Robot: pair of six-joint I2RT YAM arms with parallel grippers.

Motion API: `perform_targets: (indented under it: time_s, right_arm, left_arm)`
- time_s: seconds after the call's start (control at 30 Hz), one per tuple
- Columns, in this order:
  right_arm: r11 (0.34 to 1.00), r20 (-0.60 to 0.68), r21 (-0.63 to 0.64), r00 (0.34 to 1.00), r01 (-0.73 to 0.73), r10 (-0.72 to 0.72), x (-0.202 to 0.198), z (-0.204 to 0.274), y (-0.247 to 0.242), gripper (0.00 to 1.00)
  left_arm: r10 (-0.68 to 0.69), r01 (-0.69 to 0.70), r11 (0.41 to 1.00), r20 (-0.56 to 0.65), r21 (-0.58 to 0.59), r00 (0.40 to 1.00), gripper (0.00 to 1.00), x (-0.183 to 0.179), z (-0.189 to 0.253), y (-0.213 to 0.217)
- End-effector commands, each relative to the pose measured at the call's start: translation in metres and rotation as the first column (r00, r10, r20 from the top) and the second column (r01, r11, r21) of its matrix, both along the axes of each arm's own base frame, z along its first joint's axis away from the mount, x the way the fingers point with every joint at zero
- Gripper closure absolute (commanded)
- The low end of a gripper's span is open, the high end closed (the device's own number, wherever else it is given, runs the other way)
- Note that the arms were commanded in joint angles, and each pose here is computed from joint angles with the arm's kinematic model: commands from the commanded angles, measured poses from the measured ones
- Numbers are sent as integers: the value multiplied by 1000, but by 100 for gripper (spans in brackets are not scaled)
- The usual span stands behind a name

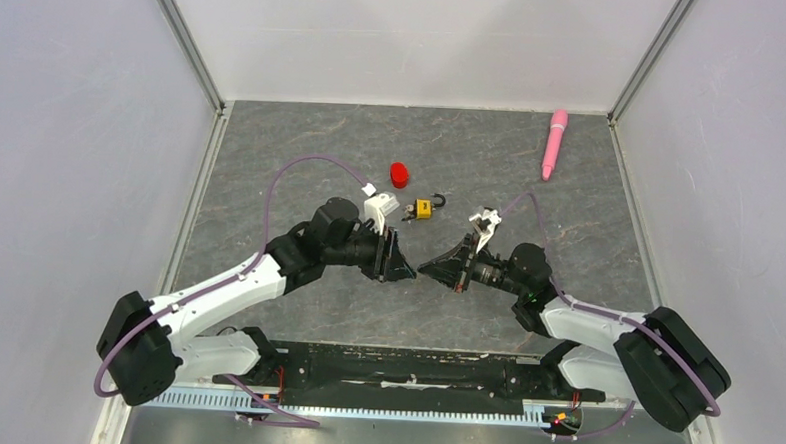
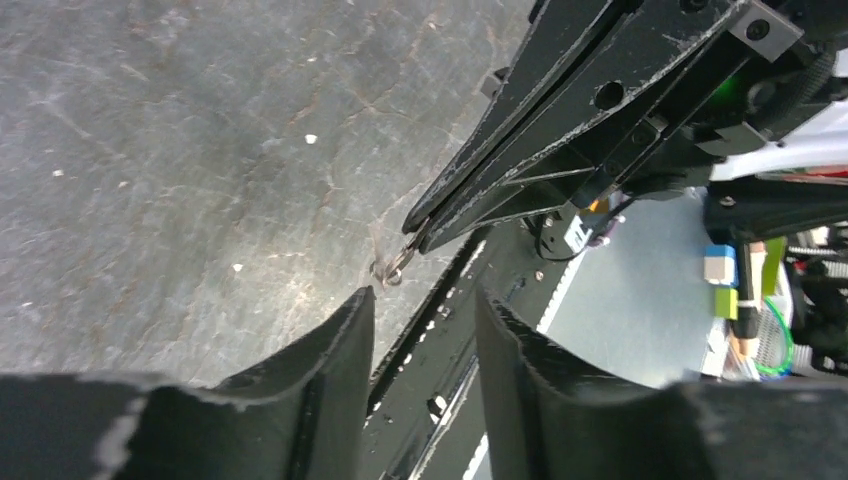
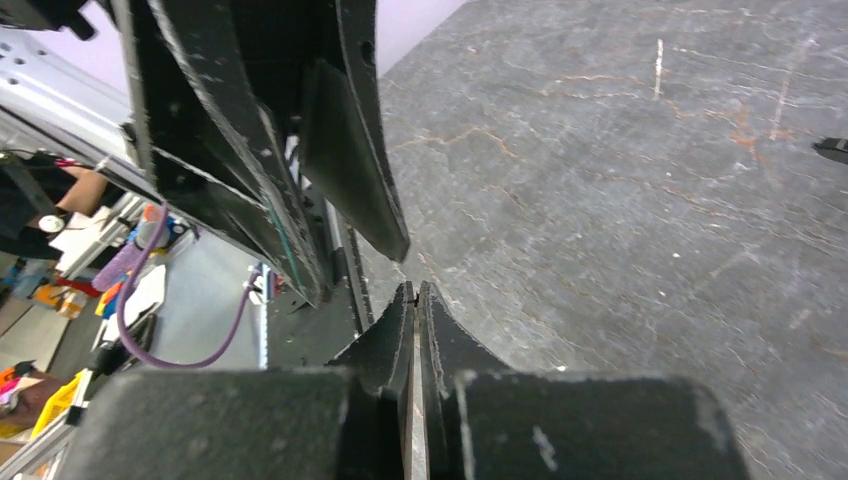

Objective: Unlock with the key

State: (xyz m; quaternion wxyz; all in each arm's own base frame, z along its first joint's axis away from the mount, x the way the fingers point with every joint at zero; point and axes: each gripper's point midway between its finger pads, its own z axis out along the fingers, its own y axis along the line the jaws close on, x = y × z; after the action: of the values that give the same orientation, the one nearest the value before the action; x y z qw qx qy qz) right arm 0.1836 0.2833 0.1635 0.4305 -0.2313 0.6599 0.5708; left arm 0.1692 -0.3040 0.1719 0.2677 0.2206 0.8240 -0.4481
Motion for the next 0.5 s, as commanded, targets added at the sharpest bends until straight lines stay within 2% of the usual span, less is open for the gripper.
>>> perform_targets:
  time_s: [0.0,0.13,0.27,0.47]
  right_arm:
    - [994,91,-68,993,84,-78,21,3,-3,100]
    - [984,115,-117,986,134,-120,31,0,-7,100]
    - [973,108,-135,979,186,-172,41,1,-10,100]
    - [951,59,-148,962,271,-265,55,4,-15,100]
  left_arm:
    - [97,-97,995,3,-5,995,48,8,16,6]
    - [219,-217,976,-86,29,972,37,14,10,14]
    - [271,-274,962,-177,5,946,37,12,5,12]
    - [386,-403,915,-291,0,875,37,16,-14,15]
